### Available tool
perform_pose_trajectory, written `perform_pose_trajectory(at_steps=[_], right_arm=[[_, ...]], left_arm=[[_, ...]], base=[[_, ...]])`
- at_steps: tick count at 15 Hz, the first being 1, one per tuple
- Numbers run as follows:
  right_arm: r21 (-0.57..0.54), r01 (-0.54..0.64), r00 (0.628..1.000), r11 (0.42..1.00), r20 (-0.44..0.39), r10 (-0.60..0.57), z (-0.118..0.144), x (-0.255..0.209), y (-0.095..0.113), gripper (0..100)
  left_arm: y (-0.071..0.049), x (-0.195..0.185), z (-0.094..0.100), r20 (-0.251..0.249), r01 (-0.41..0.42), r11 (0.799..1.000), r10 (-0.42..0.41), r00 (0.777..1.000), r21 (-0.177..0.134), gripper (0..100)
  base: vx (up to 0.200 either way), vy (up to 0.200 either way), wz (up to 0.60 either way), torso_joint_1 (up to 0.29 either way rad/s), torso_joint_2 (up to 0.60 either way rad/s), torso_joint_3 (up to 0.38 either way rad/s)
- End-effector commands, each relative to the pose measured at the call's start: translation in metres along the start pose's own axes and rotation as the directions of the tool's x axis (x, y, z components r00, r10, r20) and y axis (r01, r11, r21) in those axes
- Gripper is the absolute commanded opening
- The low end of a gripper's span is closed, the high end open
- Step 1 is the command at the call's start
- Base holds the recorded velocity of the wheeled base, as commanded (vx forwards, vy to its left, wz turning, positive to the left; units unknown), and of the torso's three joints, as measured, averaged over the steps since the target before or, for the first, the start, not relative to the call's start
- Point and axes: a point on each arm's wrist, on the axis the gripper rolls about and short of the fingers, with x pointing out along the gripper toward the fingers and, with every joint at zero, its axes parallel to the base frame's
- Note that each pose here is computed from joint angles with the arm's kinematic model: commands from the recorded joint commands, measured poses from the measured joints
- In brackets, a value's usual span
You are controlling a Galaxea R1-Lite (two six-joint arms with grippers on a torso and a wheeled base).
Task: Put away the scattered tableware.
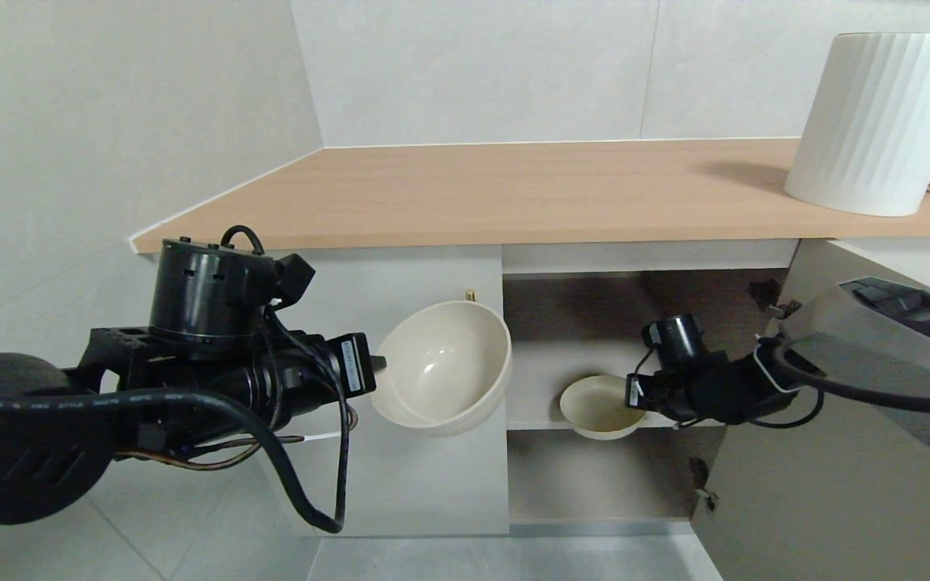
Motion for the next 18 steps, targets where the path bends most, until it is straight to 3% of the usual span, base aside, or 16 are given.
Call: perform_pose_trajectory(at_steps=[1, 7, 14, 15, 18], right_arm=[[0.012, 0.039, 0.999, 0.999, -0.011, -0.039, -0.008, 0.023, -0.006, 0], [0.089, 0.097, 0.992, 0.991, 0.074, -0.104, 0.005, 0.047, -0.010, 0], [0.107, 0.104, 0.988, 0.989, 0.099, -0.115, 0.013, 0.051, -0.013, 0], [0.108, 0.105, 0.988, 0.989, 0.100, -0.116, 0.013, 0.051, -0.013, 100], [0.136, 0.097, 0.987, 0.986, 0.113, -0.113, 0.017, 0.052, -0.013, 100]], left_arm=[[0.000, 0.002, -0.001, -0.005, -0.003, 1.000, 0.003, 1.000, 0.000, 0], [0.001, 0.003, -0.001, -0.006, -0.006, 1.000, 0.006, 1.000, 0.000, 0], [0.001, 0.003, -0.001, -0.006, -0.006, 1.000, 0.006, 1.000, 0.000, 0], [0.000, 0.003, -0.001, -0.006, -0.004, 1.000, 0.004, 1.000, 0.000, 0], [-0.001, 0.003, -0.002, -0.007, -0.002, 1.000, 0.002, 1.000, 0.000, 0]], base=[[0.000, 0.000, 0.00, 0.000, 0.00, 0.000], [0.000, 0.000, 0.00, 0.000, 0.00, 0.000], [0.000, 0.000, 0.00, 0.000, 0.00, 0.000], [0.000, 0.000, 0.00, 0.000, 0.00, 0.000], [0.000, 0.000, 0.00, 0.000, 0.00, 0.000]])
